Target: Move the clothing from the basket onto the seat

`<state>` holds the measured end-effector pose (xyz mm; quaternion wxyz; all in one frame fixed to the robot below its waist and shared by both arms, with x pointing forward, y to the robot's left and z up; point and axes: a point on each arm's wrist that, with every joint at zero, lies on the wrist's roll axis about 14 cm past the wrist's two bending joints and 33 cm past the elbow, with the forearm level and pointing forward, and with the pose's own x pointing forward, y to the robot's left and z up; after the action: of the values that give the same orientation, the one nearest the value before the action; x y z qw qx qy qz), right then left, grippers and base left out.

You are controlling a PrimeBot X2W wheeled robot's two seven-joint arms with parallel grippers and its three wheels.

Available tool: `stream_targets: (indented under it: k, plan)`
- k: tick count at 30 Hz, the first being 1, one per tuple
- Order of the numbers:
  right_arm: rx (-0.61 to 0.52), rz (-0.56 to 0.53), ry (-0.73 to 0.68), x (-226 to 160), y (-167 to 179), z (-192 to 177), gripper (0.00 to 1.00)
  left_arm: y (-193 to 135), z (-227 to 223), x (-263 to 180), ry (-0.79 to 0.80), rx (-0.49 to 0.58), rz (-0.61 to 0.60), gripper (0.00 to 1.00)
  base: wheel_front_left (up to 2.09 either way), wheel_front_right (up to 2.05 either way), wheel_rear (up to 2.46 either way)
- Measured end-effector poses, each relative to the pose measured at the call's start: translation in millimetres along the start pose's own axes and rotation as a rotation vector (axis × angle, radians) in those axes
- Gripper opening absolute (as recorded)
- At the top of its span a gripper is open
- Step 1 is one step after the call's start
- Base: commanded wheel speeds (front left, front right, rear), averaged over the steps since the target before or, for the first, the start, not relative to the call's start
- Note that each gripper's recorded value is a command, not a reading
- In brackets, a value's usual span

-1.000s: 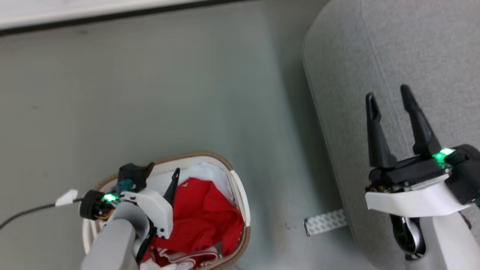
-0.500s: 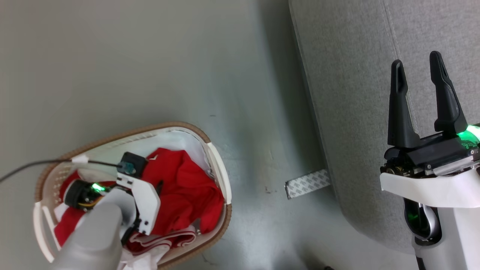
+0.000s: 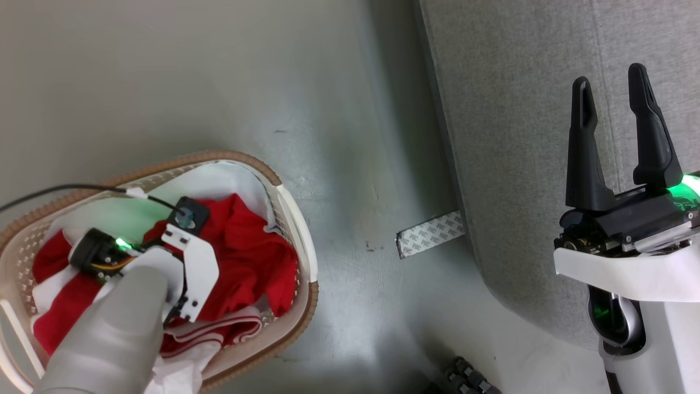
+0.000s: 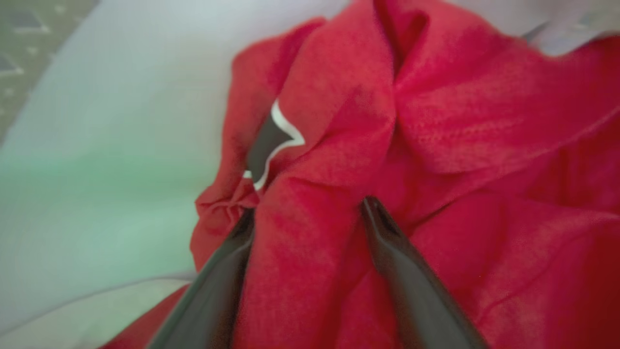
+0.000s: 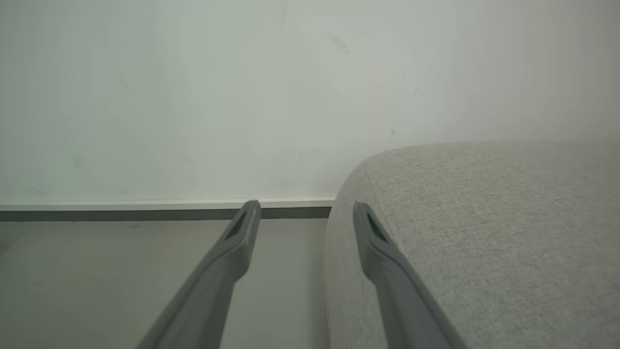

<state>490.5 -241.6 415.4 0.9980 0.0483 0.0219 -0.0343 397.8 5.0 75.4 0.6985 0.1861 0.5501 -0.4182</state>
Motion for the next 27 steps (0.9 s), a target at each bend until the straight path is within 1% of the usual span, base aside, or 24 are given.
stream_targets:
  k: [1, 2, 3, 4, 5, 11, 16, 23, 27]
  plan:
    - [0.000, -0.002, 0.006, 0.0, -0.6, -2.5, 1.00, 0.1, -0.1, 2.2, 0.002, -0.001, -0.003, 1.00, 0.00, 0.00, 0.00]
    - [-0.001, -0.004, 0.010, -0.1, -1.4, -4.0, 1.00, -0.3, 0.3, 3.9, 0.003, -0.002, -0.006, 0.85, 0.00, 0.00, 0.00]
    - [-0.002, -0.005, 0.012, -0.2, -2.0, -4.9, 1.00, -0.7, 0.2, 5.0, 0.004, -0.001, -0.008, 0.47, 0.00, 0.00, 0.00]
    - [-0.002, -0.006, 0.012, -0.2, -2.3, -5.1, 1.00, -0.8, 1.0, 5.2, 0.000, -0.004, -0.009, 0.35, 0.00, 0.00, 0.00]
    - [-0.002, -0.007, 0.012, -0.2, -2.4, -4.7, 1.00, -0.7, 2.6, 4.6, -0.007, -0.007, -0.008, 0.00, 0.00, 0.00, 0.00]
    - [0.003, -0.005, -0.023, 1.0, -1.5, 9.2, 1.00, -6.2, 15.3, -7.3, -0.066, -0.052, -0.009, 0.00, 0.00, 0.00, 0.00]
    - [0.008, 0.008, -0.064, -0.7, 3.7, 28.0, 1.00, -13.3, 31.8, -29.2, -0.142, -0.074, 0.002, 0.00, 0.00, 0.00, 0.00]
    - [0.012, 0.032, -0.132, -16.4, 15.7, 63.9, 1.00, -34.2, 58.8, -80.3, -0.300, -0.122, 0.030, 0.00, 0.00, 0.00, 0.00]
    - [0.022, 0.052, -0.173, -31.8, 25.3, 85.5, 1.00, -43.4, 63.6, -114.6, -0.378, -0.156, 0.066, 0.00, 0.00, 0.00, 0.00]
